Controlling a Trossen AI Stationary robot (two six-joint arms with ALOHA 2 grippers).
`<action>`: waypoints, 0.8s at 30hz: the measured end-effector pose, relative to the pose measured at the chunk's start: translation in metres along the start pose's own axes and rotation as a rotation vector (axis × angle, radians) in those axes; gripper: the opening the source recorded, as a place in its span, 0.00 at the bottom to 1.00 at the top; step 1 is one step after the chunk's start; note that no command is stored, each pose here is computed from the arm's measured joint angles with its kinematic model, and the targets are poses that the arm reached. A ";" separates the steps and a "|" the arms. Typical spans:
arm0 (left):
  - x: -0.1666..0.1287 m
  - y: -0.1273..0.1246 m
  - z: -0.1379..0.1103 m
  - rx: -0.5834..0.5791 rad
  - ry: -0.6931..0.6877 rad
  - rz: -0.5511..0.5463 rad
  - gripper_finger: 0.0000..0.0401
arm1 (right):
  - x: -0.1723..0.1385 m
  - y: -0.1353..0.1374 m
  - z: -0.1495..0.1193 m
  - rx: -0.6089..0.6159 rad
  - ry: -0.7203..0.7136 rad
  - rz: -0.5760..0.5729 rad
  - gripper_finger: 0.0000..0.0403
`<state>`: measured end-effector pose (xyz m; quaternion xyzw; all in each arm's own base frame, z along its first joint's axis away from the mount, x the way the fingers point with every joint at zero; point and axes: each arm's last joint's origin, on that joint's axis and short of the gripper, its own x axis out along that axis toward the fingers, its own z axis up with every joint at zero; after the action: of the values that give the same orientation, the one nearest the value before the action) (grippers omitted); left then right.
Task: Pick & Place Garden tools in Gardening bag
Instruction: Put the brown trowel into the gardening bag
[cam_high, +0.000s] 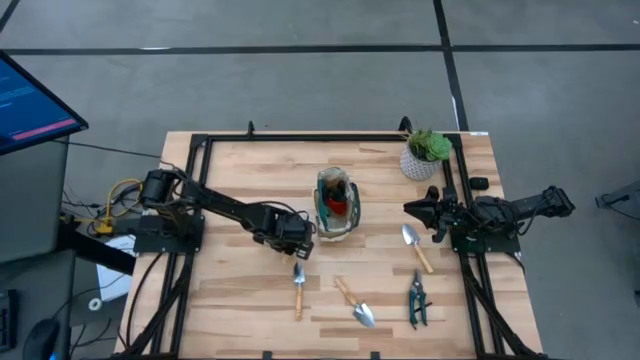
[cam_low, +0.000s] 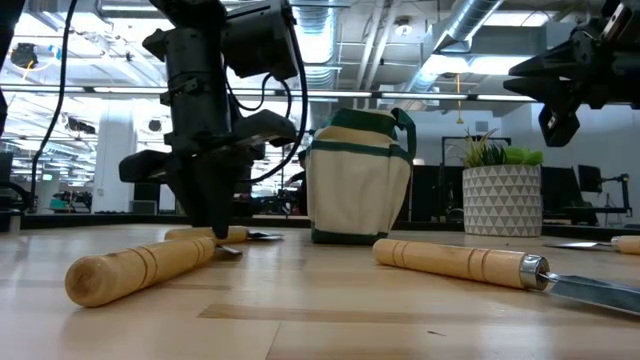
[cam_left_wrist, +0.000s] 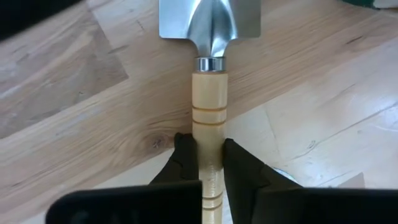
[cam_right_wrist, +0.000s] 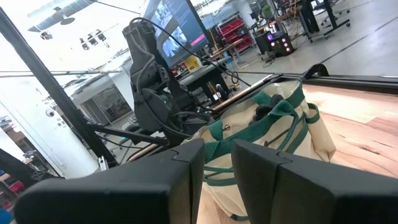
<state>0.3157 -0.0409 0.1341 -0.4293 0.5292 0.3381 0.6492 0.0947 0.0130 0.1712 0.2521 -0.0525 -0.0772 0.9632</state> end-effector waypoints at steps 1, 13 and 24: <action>0.000 0.000 0.000 0.000 0.001 0.001 0.03 | 0.000 0.000 0.000 0.000 0.000 0.000 0.19; -0.037 0.027 0.004 -0.002 -0.035 0.144 0.02 | 0.000 0.000 0.000 0.001 0.000 0.000 0.19; -0.104 0.033 0.008 -0.012 -0.086 -0.140 0.02 | 0.000 0.000 0.000 0.016 0.000 0.000 0.19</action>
<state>0.2670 -0.0186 0.2299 -0.4543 0.4675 0.3129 0.6908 0.0947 0.0130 0.1712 0.2599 -0.0532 -0.0767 0.9611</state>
